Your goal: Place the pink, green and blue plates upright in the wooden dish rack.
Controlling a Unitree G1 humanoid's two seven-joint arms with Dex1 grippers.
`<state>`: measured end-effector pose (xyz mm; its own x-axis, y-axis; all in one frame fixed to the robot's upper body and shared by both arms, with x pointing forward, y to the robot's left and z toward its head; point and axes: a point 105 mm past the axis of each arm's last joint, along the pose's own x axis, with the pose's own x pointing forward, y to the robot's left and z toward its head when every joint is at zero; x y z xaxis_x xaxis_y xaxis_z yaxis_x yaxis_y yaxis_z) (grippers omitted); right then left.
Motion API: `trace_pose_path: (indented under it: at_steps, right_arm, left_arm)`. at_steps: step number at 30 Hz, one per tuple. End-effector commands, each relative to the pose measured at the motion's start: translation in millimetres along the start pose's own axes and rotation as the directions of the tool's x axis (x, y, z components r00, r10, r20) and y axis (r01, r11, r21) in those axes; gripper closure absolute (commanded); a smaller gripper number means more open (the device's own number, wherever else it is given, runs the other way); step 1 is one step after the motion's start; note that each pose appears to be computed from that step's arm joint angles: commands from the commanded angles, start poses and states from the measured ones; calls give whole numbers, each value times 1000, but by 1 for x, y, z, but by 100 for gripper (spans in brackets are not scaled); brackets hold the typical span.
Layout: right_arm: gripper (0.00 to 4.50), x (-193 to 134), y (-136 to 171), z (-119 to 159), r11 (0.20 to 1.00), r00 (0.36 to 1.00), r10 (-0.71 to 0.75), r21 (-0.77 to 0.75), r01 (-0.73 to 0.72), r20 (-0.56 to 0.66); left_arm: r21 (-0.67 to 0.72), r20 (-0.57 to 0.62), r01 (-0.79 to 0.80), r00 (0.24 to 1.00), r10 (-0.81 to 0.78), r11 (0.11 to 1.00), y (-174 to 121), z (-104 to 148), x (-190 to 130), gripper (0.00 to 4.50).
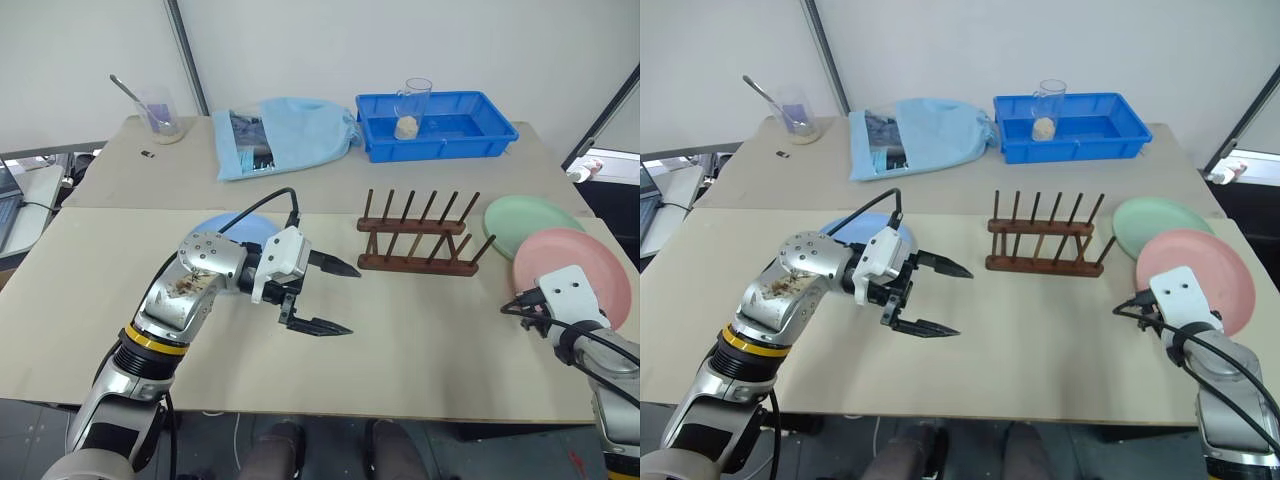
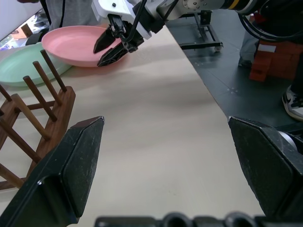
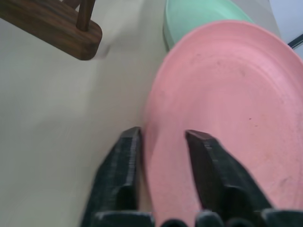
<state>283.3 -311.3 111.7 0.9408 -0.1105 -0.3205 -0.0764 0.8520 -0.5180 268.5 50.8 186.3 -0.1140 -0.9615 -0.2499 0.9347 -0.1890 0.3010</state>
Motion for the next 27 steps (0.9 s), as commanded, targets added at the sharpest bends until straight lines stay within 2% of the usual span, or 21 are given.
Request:
trace_pose_path:
  at_steps: [1, 7, 11, 15, 18, 20, 25, 27]
  right_arm:
    - [433, -4, -4, 8, 1000, 999, -27, 1, 27, 28]
    - [442, -17, -9, 22, 998, 996, -51, -18, 53, 75]
    - [442, -38, -31, 60, 987, 974, -128, -67, 143, 189]
    - [442, -59, -46, 101, 981, 943, -122, -106, 162, 309]
    - [442, -67, -40, 136, 998, 906, 18, -67, 12, 424]
    - [442, -70, -32, 157, 987, 848, 124, 23, -158, 515]
    - [442, -80, -32, 197, 866, 673, 244, 155, -475, 699]
    - [442, -79, -34, 203, 813, 636, 271, 182, -553, 722]
  left_arm:
    - [53, 25, 3, 1000, -4, 999, 0, 14, 1, 0]
    - [37, 34, -39, 999, 38, 999, 6, 13, -2, 0]
    - [-2, 60, -114, 992, 114, 993, 15, 14, -9, 0]
    - [-36, 77, -173, 982, 175, 984, 23, 17, -18, 0]
    - [-56, 99, -217, 970, 222, 975, 30, 21, -25, 0]
    - [-48, 121, -237, 963, 241, 970, 33, 26, -28, 0]
    - [-26, 145, -244, 958, 246, 969, 34, 35, -31, 0]
    - [-24, 145, -243, 959, 244, 970, 32, 36, -31, 0]
